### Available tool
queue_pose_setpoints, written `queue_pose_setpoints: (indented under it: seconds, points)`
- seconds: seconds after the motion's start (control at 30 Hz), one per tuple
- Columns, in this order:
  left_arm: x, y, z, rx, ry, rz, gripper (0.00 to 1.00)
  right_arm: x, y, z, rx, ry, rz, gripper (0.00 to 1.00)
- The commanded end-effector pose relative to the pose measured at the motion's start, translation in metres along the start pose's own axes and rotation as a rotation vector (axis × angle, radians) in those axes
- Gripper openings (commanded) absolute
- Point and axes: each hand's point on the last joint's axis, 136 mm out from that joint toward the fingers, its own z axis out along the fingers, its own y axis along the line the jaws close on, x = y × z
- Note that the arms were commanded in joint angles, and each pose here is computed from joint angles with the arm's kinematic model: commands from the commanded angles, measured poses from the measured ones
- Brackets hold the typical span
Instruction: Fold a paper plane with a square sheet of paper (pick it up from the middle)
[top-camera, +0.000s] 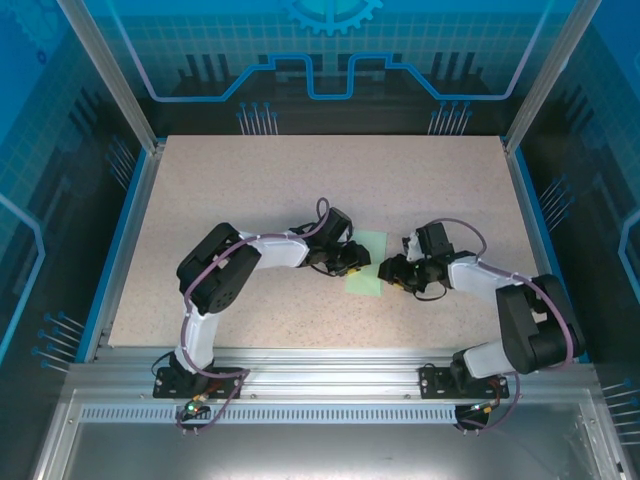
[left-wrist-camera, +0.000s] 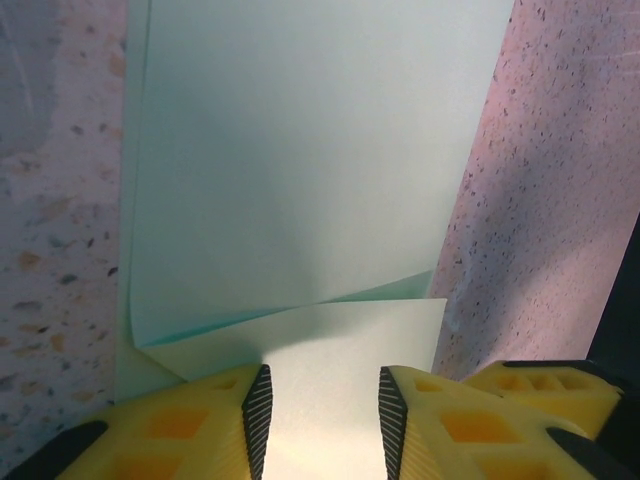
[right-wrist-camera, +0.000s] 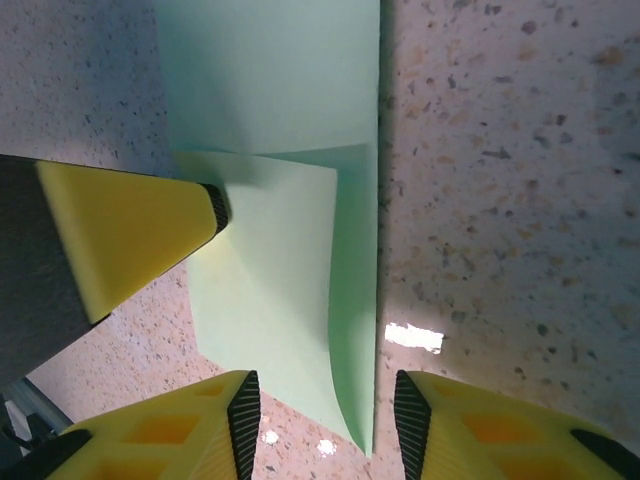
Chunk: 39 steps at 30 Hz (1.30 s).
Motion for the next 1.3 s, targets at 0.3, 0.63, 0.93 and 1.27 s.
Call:
queue_pose_setpoints:
  seconds: [0.3,0.63,0.93,1.27]
  points:
    - [-0.001,-0.019,-0.016,0.03,0.002,0.045,0.39,-0.014,0.004,0.016,-0.03,0.037,-0.026,0.42]
    - [-0.002,-0.018,-0.016,0.021,0.001,0.05,0.39,-0.015,0.009,0.021,-0.068,0.049,-0.008,0.37]
    - [-0.002,-0.018,-0.017,0.017,-0.003,0.049,0.4,-0.017,0.015,0.018,-0.094,0.034,0.004,0.34]
    - [-0.005,-0.02,-0.022,0.016,-0.022,0.052,0.4,-0.016,0.014,0.018,-0.107,0.042,0.002,0.34]
